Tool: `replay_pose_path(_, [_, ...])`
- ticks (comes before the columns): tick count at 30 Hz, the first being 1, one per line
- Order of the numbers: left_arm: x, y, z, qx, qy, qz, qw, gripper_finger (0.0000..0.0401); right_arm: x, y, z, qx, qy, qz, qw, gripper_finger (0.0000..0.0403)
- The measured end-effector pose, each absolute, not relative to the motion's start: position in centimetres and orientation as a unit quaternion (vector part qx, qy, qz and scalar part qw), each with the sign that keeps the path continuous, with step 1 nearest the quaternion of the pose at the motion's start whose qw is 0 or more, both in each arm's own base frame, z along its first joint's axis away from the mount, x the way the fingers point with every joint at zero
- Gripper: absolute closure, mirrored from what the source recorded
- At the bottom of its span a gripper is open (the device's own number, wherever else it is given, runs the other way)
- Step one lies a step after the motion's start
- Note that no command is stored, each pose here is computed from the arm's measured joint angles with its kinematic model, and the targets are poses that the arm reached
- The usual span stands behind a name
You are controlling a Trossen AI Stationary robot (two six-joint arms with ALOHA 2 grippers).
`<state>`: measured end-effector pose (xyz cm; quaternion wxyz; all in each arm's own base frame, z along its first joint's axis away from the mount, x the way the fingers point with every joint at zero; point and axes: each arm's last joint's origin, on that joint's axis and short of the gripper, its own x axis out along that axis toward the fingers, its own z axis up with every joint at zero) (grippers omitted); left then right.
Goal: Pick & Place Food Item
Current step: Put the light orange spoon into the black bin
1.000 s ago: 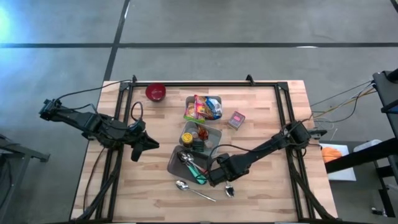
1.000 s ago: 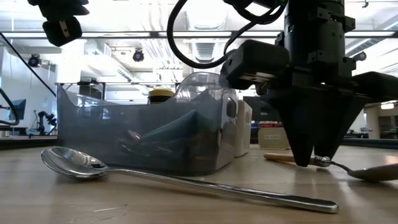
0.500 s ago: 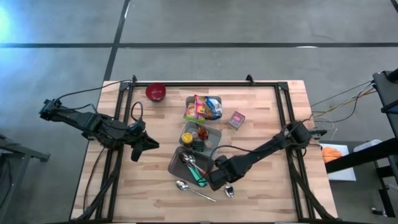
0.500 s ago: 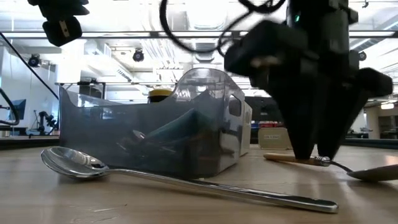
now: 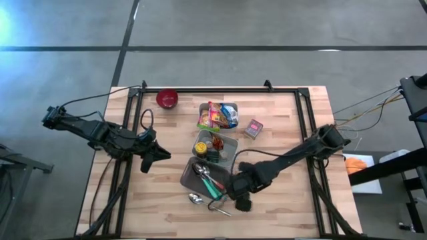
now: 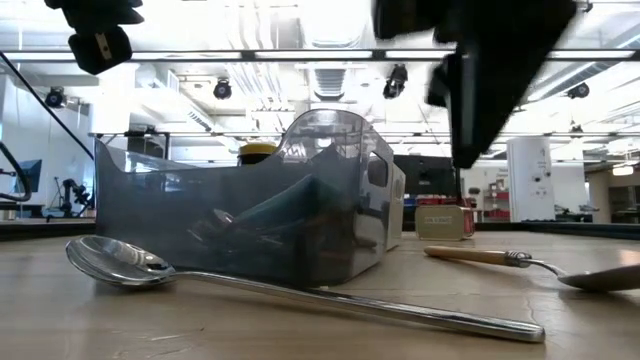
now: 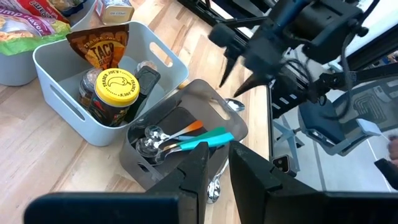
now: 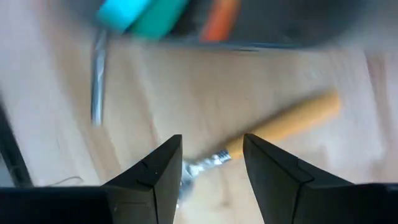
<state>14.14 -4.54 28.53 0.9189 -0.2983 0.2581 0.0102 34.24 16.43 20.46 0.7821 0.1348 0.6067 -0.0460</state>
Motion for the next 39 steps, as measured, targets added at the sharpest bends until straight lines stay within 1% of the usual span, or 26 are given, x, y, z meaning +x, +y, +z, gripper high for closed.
replay_pose_path(2, [14.1,-4.5,28.5,-0.298,0.258,0.010,0.919,0.0334,34.0,16.9,20.6,0.016,0.607,0.051,0.793,0.0234])
replay_pose_path(4, [14.1,-4.5,28.5,-0.298,0.258,0.010,0.919,0.0334,33.7,17.4,20.6,-0.112,0.591,0.152,0.784,0.0234])
replay_pose_path(6, [14.1,-4.5,28.5,-0.298,0.258,0.010,0.919,0.0334,33.5,18.0,20.3,-0.226,0.563,0.240,0.758,0.0234])
replay_pose_path(8, [14.1,-4.5,28.5,-0.298,0.258,0.010,0.919,0.0334,33.4,18.5,19.9,-0.321,0.533,0.309,0.719,0.0234])
replay_pose_path(10, [14.1,-4.5,28.5,-0.298,0.258,0.010,0.919,0.0334,33.4,18.7,19.2,-0.389,0.508,0.357,0.680,0.0234])
replay_pose_path(12, [14.1,-4.5,28.5,-0.298,0.259,0.011,0.919,0.0334,33.6,18.8,18.4,-0.431,0.497,0.379,0.651,0.0234])
replay_pose_path(18, [14.1,-4.5,28.5,-0.298,0.259,0.011,0.919,0.0334,34.2,18.5,15.7,-0.463,0.509,0.401,0.604,0.0234])
replay_pose_path(22, [14.1,-4.5,28.5,-0.298,0.259,0.011,0.919,0.0334,34.4,18.4,14.9,-0.506,0.516,0.377,0.579,0.0234])
replay_pose_path(29, [14.1,-4.5,28.4,-0.296,0.263,0.012,0.918,0.0334,34.4,18.0,14.6,-0.501,0.521,0.384,0.575,0.0234])
replay_pose_path(33, [14.1,-4.5,28.4,-0.297,0.263,0.012,0.918,0.0334,34.0,17.9,14.3,-0.496,0.534,0.392,0.561,0.0234])
replay_pose_path(39, [14.0,-4.5,28.3,-0.295,0.268,0.014,0.917,0.0334,33.8,18.1,15.1,-0.497,0.524,0.396,0.567,0.0234])
